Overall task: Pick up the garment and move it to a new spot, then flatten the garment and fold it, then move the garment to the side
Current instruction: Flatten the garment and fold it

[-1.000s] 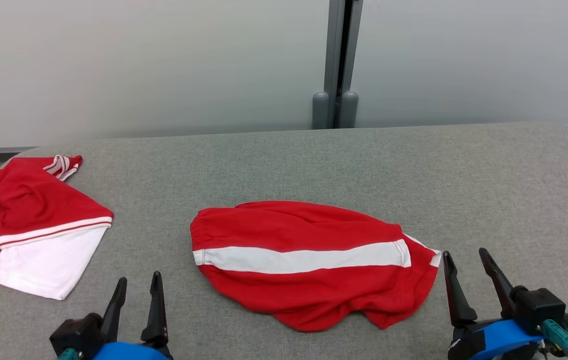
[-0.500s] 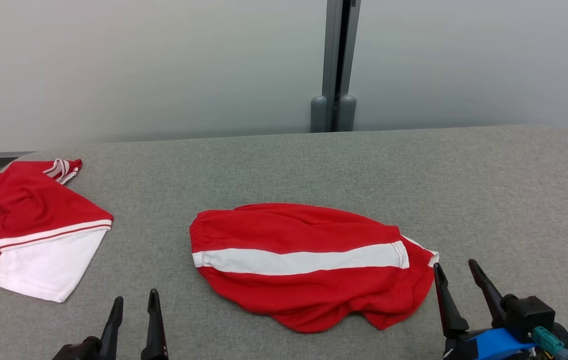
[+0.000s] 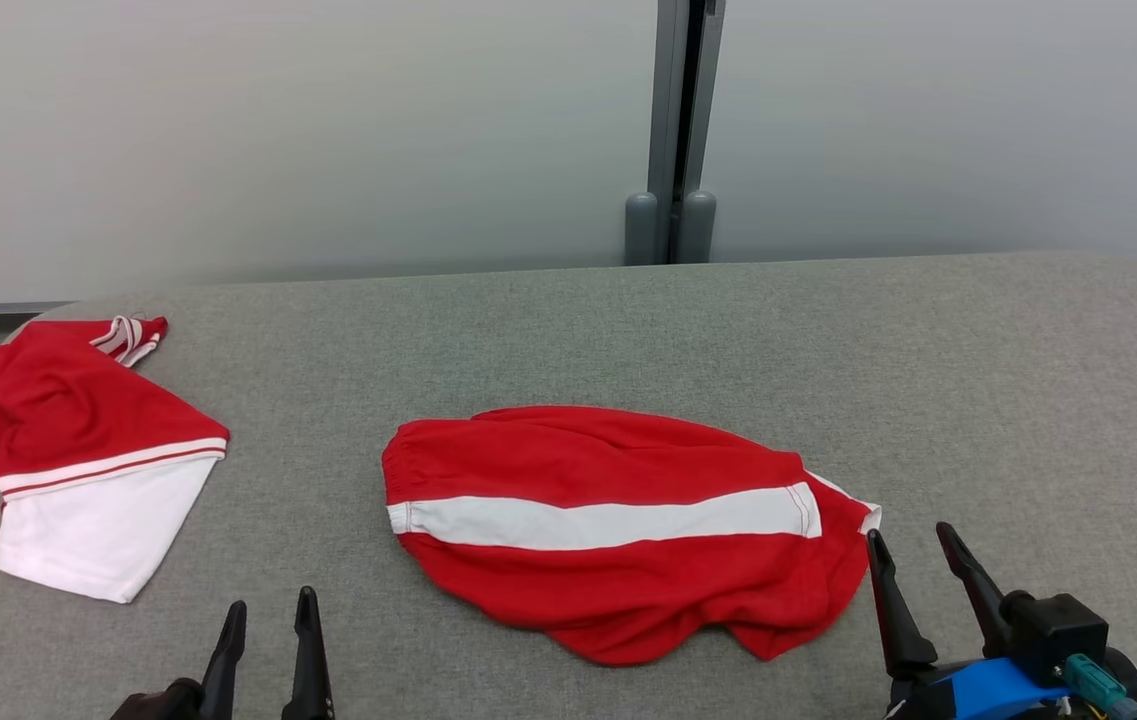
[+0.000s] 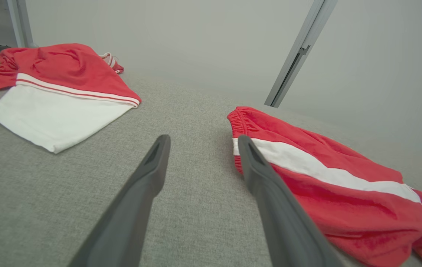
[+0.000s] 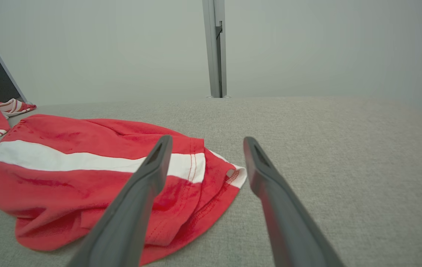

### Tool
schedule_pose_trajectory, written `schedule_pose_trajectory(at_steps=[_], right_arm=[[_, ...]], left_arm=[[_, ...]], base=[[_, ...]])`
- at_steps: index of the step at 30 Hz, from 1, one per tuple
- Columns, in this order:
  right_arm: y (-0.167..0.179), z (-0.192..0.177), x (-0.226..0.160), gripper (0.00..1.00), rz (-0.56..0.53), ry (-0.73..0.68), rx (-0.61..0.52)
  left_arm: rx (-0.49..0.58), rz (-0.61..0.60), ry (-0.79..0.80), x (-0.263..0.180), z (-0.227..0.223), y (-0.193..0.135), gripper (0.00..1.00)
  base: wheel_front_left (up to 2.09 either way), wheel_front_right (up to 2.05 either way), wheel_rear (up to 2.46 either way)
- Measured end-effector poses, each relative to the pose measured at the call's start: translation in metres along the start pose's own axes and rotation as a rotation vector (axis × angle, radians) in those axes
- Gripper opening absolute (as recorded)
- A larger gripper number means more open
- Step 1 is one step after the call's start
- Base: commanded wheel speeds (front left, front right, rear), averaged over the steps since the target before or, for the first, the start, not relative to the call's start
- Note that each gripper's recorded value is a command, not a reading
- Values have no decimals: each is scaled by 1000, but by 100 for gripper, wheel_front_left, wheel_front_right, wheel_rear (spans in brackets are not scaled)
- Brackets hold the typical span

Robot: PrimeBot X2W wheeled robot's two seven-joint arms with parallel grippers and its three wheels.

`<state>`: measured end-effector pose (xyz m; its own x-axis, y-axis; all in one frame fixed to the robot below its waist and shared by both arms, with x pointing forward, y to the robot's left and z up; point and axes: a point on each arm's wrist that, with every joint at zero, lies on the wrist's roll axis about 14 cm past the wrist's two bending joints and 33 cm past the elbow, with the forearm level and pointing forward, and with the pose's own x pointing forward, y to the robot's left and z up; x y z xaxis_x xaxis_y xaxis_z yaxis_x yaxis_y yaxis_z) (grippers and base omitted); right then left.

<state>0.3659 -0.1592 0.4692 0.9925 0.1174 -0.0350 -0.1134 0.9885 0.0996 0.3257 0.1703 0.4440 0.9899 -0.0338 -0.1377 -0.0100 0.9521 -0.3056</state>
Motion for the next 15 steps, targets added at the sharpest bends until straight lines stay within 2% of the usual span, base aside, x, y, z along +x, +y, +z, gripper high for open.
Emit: schedule_pose_trajectory(at_steps=[10, 15], right_arm=[[5, -6, 10, 100, 21, 26, -27], [12, -20, 34, 100, 52, 142, -61]], left_arm=[[6, 10, 7, 2, -2, 3, 100], [5, 15, 3, 7, -1, 3, 100]], base=[[0, 0, 0], [0, 0, 0]])
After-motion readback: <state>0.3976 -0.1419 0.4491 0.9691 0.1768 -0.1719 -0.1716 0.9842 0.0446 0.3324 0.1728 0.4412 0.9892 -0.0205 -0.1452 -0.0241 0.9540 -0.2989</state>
